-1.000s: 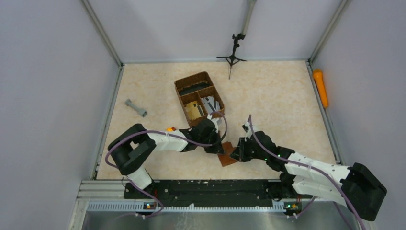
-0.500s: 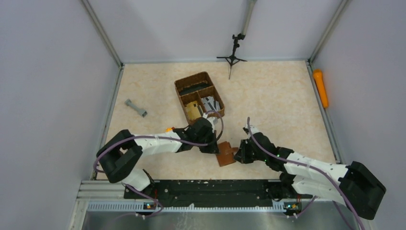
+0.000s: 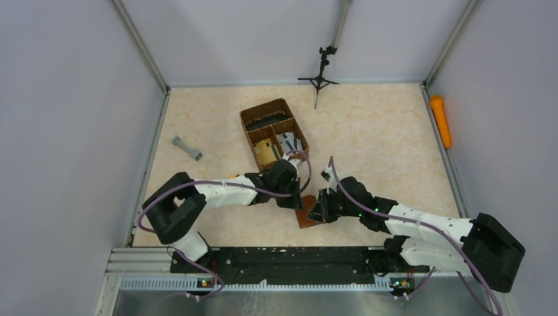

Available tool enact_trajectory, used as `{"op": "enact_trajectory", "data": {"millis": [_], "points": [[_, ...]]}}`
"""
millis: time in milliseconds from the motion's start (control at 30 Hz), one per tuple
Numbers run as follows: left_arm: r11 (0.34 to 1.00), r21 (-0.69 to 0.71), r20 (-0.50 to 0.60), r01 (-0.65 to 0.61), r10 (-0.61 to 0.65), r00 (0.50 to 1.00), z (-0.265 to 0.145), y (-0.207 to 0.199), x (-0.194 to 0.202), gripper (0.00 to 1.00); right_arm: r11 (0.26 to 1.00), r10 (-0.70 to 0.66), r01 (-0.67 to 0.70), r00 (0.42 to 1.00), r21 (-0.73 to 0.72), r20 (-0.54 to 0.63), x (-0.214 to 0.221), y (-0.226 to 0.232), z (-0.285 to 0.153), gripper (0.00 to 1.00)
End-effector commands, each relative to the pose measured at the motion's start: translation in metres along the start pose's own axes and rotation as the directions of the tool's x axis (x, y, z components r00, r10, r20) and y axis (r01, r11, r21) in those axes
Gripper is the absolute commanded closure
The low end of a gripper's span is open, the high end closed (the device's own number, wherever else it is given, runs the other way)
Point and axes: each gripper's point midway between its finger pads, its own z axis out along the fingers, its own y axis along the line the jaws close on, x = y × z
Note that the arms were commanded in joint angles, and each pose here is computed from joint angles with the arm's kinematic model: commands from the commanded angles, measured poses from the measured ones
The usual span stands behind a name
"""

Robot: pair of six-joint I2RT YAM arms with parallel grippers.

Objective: Take the credit cards out of the card holder
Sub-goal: Close the card holder at the center of the board.

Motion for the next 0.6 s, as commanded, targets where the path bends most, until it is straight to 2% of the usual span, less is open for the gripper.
{"op": "enact_trajectory", "data": {"millis": [0, 167, 333, 433, 567], "points": [[1.0, -0.019, 0.016, -0.018, 0.019, 1.0, 0.007, 0.002, -0.007, 1.0, 0.998, -0.003, 0.005, 0.999, -0.056, 0.036, -0.009, 0.012, 0.014, 1.0], [1.0, -0.031, 0.009, -0.006, 0.006, 1.0, 0.009, 0.012, 0.003, 1.0, 0.999, 0.04, -0.04, 0.999, 0.037, 0.0, 0.016, -0.025, 0.034, 1.0], [1.0, -0.008, 0.004, 0.01, -0.01, 1.0, 0.018, 0.019, 0.014, 1.0, 0.992, 0.044, -0.043, 0.999, 0.12, -0.007, 0.022, -0.045, 0.038, 1.0], [1.0, 0.014, 0.011, 0.001, -0.002, 1.0, 0.014, 0.013, 0.012, 1.0, 0.994, 0.03, -0.03, 1.0, 0.105, 0.005, 0.016, -0.038, 0.033, 1.0], [0.999, 0.028, 0.095, -0.027, 0.024, 0.995, -0.006, 0.001, -0.008, 1.0, 0.999, 0.003, -0.005, 0.999, 0.052, 0.04, -0.003, -0.015, 0.022, 1.0]]}}
